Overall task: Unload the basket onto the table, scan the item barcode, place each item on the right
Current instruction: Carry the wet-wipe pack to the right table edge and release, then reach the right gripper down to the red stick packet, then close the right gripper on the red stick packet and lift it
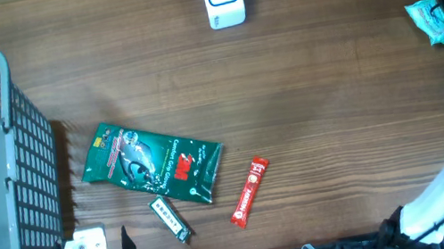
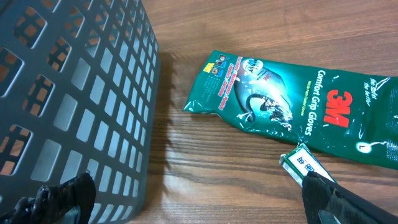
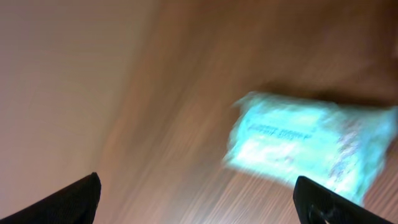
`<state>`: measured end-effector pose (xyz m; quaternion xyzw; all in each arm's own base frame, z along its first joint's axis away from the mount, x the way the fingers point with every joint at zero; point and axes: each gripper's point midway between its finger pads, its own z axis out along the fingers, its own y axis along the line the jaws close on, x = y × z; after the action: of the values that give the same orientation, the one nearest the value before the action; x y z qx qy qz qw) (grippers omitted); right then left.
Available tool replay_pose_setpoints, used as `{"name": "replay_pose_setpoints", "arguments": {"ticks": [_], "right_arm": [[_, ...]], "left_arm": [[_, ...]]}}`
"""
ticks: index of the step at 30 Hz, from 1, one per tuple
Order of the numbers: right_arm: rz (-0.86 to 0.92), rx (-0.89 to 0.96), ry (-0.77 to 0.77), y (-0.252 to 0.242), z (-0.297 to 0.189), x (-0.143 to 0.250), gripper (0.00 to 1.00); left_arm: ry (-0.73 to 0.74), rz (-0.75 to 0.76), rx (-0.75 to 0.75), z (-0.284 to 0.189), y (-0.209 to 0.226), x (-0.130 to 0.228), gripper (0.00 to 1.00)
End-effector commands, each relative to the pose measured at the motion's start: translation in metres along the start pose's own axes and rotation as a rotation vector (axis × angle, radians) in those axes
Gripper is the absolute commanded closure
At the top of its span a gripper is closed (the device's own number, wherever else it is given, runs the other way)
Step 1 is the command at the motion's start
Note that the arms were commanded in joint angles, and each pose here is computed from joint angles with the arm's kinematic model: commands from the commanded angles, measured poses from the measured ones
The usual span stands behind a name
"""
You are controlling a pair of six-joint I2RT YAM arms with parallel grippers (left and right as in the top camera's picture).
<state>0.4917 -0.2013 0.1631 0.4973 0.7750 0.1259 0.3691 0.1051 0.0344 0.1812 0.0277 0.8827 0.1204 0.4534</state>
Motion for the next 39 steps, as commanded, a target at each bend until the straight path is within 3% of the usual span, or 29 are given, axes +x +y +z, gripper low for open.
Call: {"name": "replay_pose_setpoints", "arguments": {"ticks": [1, 5, 11, 15, 20, 23, 26, 28, 32, 35, 39], "right_arm": [[-0.157, -0.313, 0.164, 0.09, -0.095, 0.044, 0.0], [-0.285, -0.368, 0.215, 0.116, -0.167, 0.09, 0.0], [-0.436, -0.314, 0.452, 0.101, -0.245, 0.193, 0.0], [-0.606, -0.183, 0.736, 0.064, -0.255, 0.288, 0.0], [-0.534, 0.114, 0.939, -0.005, -0.24, 0.374, 0.01], [-0.411, 0.302, 1.012, -0.056, -0.228, 0.42, 0.08], [-0.37, 0.259, 1.123, -0.071, -0.222, 0.465, 0.23], [-0.351, 0.236, 1.141, -0.074, -0.217, 0.485, 0.23], [-0.412, 0.218, 1.017, -0.079, -0.19, 0.502, 0.22], [-0.443, 0.231, 0.979, -0.084, -0.178, 0.507, 0.36], [-0.454, 0.31, 1.047, -0.105, -0.176, 0.523, 0.43]], "left_arm": [[-0.01, 0.015, -0.008, -0.001, 0.002, -0.001, 0.0], [-0.01, 0.015, -0.008, -0.001, 0.002, -0.001, 0.0], [-0.01, 0.015, -0.008, -0.001, 0.002, -0.001, 0.0], [-0.01, 0.015, -0.008, -0.001, 0.002, -0.001, 0.0], [-0.01, 0.015, -0.008, -0.001, 0.002, -0.001, 0.0], [-0.01, 0.015, -0.008, -0.001, 0.002, -0.001, 0.0], [-0.01, 0.015, -0.008, -0.001, 0.002, -0.001, 0.0], [-0.01, 0.015, -0.008, -0.001, 0.002, -0.001, 0.0], [-0.01, 0.015, -0.008, -0.001, 0.002, -0.001, 0.0], [-0.01, 0.015, -0.008, -0.001, 0.002, -0.001, 0.0], [-0.01, 0.015, -0.008, -0.001, 0.002, -0.001, 0.0]]}}
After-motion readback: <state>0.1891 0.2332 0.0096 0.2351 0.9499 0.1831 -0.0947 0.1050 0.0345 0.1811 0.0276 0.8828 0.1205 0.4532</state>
